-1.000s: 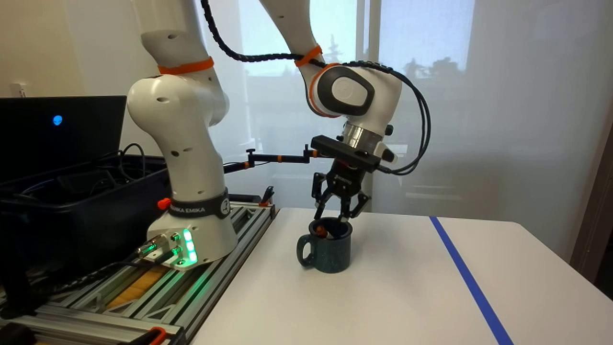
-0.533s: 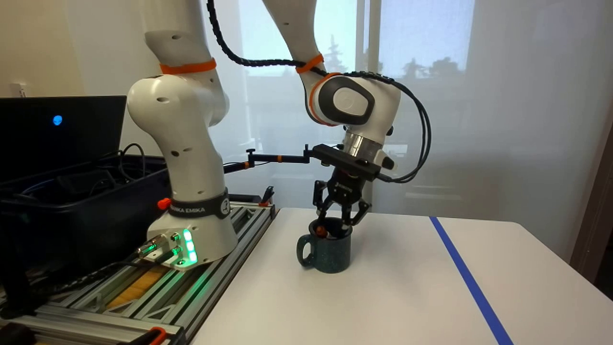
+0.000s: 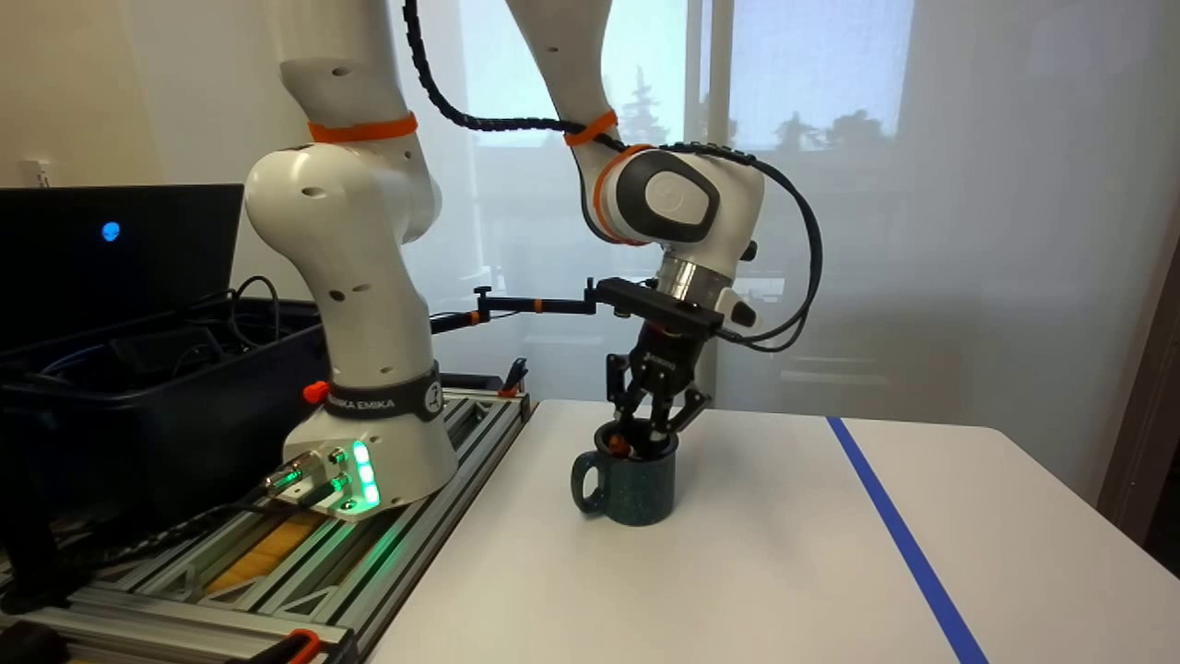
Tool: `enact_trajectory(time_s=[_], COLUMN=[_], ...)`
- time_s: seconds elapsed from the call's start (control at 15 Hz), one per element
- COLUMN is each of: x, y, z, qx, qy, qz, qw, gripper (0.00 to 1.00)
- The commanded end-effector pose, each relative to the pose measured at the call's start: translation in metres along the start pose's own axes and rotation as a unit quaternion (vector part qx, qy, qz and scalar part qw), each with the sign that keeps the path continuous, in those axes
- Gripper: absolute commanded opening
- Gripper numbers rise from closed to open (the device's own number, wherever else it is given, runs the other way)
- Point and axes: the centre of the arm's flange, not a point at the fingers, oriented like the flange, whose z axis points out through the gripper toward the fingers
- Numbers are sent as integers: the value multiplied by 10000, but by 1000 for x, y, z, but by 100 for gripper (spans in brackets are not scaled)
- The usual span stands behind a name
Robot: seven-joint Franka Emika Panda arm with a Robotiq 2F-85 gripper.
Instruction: Remove the marker from the cup and place it on the table inside the margin
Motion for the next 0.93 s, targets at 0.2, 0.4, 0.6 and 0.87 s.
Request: enact_trajectory(time_s=[0.2,0.4,0.6,0.87], x=[-2,-1,1,3], y=[-11,-11,-13,-20], z=[13,17,13,-6], qx=[-93,-76,-74,-126], qy=[-212,-238,-199,-117], qz=[219,253,206,95], qw=[9995,9994,9996,9998], gripper=[46,20,5,5])
